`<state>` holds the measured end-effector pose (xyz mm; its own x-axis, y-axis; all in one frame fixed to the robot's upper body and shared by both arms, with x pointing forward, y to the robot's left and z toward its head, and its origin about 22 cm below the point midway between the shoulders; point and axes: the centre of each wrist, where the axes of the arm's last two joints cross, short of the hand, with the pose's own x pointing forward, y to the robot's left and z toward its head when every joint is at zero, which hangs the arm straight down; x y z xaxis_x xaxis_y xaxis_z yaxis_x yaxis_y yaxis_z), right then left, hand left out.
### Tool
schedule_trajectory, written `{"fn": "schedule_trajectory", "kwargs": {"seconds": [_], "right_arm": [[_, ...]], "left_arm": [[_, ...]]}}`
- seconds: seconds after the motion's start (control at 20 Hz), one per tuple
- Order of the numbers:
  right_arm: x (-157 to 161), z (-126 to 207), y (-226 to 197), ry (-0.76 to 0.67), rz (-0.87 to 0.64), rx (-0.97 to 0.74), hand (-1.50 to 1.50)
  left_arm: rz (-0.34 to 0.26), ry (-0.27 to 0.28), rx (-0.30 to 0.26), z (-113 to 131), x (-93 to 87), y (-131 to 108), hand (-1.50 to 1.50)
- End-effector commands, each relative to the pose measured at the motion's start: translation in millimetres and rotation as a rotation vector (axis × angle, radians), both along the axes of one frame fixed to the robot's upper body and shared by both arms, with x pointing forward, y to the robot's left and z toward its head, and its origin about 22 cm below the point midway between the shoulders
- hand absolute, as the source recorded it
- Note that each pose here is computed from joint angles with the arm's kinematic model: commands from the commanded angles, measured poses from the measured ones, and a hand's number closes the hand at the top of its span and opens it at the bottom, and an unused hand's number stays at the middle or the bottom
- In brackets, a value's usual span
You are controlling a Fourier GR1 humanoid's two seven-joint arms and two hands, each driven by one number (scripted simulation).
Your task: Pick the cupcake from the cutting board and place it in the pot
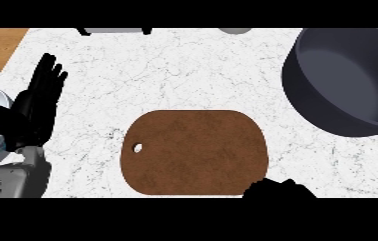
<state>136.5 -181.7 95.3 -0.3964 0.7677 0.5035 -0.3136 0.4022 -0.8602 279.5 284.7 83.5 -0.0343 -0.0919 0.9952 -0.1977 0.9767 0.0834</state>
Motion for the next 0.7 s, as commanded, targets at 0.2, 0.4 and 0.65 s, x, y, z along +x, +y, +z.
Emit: {"fn": "schedule_trajectory", "kwargs": {"seconds": [0.2,0.4,0.65], "right_arm": [[2,69,-44,-0.366,-0.271,0.226,1.50],[11,78,-67,-0.373,-0.379,0.317,1.50],[30,90,-116,-0.400,-0.469,0.324,1.50]], "left_arm": [[0.015,-0.014,0.001,-11,0.2,-12,0.00],[-0.013,0.005,-0.025,1,-2.4,0,0.00],[-0.004,0.002,-0.013,-19,-7.0,-3,0.00]]}}
